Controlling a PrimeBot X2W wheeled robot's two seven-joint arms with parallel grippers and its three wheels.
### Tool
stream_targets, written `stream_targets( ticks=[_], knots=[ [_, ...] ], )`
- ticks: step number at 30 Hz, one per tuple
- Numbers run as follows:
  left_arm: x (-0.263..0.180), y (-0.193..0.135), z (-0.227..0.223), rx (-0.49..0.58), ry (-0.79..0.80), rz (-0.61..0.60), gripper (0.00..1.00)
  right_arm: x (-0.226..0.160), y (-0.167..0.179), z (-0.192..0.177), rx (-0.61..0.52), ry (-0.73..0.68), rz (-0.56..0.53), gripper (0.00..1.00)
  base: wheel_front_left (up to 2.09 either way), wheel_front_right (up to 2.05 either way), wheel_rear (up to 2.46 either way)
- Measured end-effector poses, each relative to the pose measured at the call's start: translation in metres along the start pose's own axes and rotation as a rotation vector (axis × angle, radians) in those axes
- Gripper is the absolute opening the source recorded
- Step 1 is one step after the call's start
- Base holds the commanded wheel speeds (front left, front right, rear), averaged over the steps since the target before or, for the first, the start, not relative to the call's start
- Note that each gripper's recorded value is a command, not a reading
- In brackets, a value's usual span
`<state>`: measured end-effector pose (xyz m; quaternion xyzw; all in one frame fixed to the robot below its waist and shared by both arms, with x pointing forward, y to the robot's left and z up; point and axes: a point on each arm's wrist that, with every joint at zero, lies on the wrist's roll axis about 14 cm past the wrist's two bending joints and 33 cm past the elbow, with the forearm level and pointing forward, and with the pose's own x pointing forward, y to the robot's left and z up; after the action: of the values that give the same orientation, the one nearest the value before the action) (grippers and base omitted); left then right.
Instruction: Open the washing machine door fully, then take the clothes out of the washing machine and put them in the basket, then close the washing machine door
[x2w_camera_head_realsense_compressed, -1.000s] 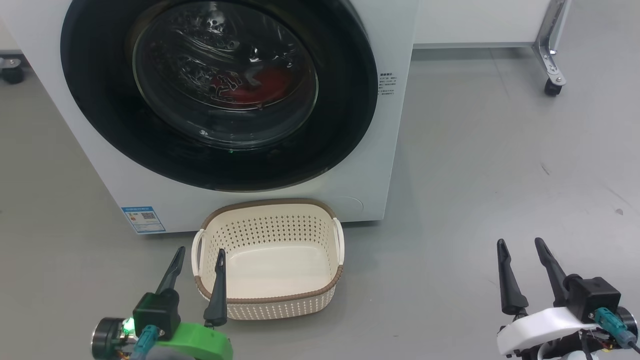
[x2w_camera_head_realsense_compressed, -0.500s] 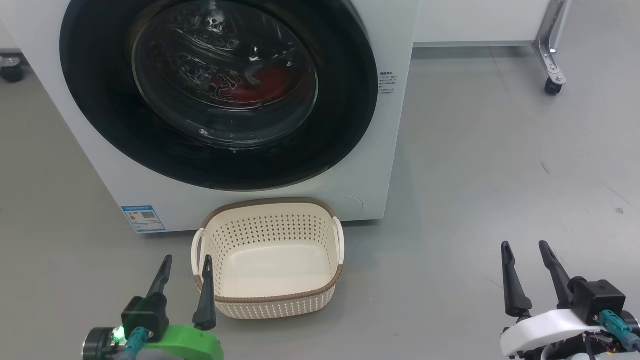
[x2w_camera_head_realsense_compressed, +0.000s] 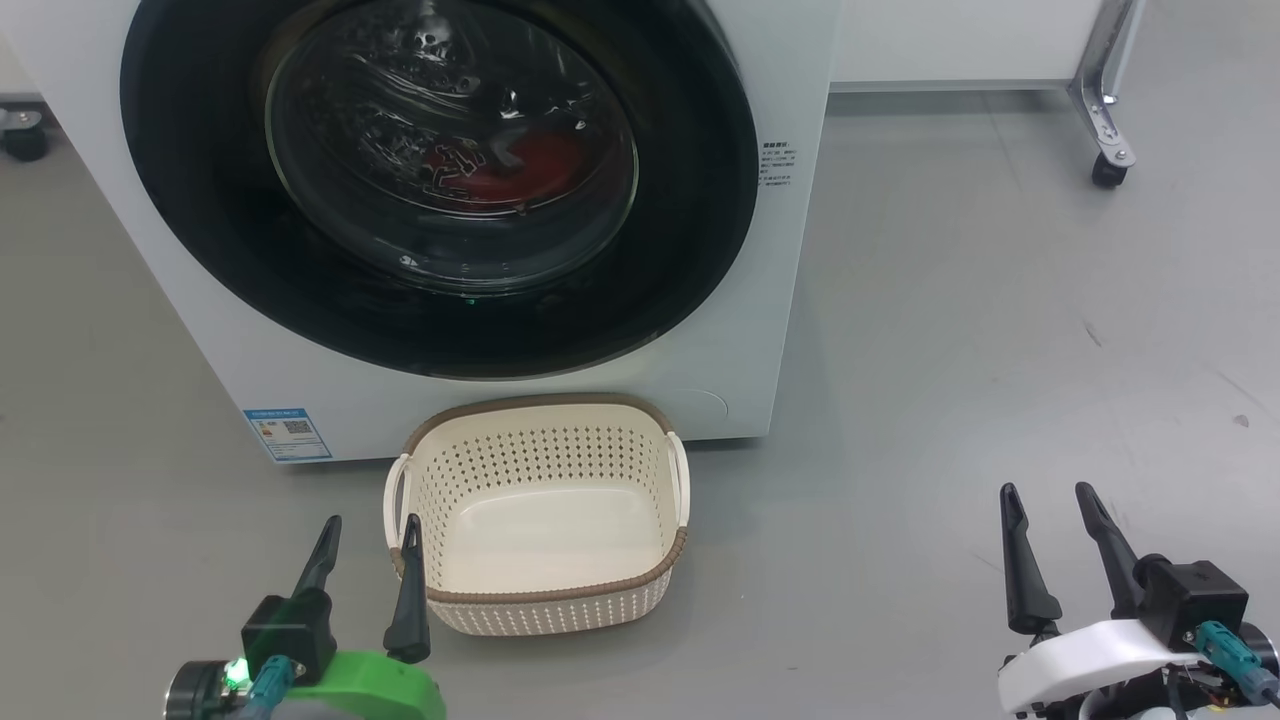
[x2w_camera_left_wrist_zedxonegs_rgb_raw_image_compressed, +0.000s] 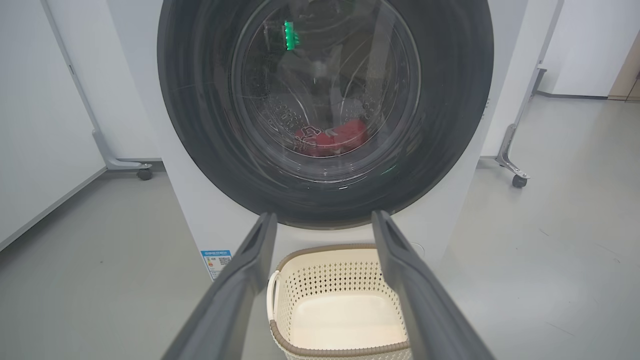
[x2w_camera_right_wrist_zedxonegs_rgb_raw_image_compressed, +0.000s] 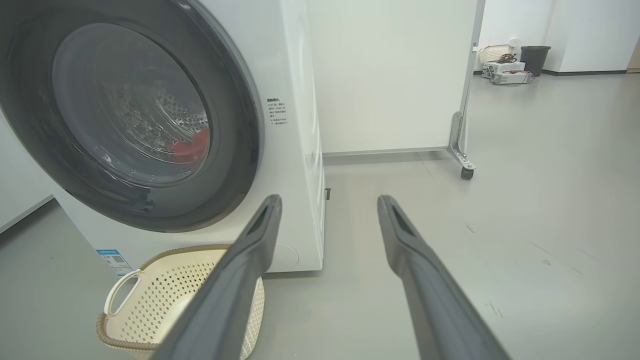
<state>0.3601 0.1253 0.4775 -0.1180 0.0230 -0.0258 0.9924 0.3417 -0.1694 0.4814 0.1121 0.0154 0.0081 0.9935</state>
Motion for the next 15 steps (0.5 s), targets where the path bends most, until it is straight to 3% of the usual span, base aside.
stream_targets(
  ticks=[3,4,5,15],
  knots=[
    [0.0001,0.0005,-0.0004,0.000,0.001,0.002,1.00,0.0003,-0.0004,-0.0001,-0.004,0.000,-0.001,1.00,0.00,0.00,0.00],
    [0.0001,0.0008,-0.0007,0.000,0.002,0.003,1.00,0.0004,-0.0006,-0.0002,-0.004,0.001,-0.001,0.92,0.00,0.00,0.00],
    [0.0001,0.0012,-0.0008,0.001,0.002,0.004,1.00,0.0004,-0.0008,-0.0003,-0.004,0.001,-0.001,0.00,0.00,0.00,0.00],
    [0.0004,0.0042,-0.0012,-0.002,0.003,0.016,1.00,0.0005,-0.0006,-0.0010,-0.004,0.003,-0.001,0.00,0.00,0.00,0.00]
  ],
)
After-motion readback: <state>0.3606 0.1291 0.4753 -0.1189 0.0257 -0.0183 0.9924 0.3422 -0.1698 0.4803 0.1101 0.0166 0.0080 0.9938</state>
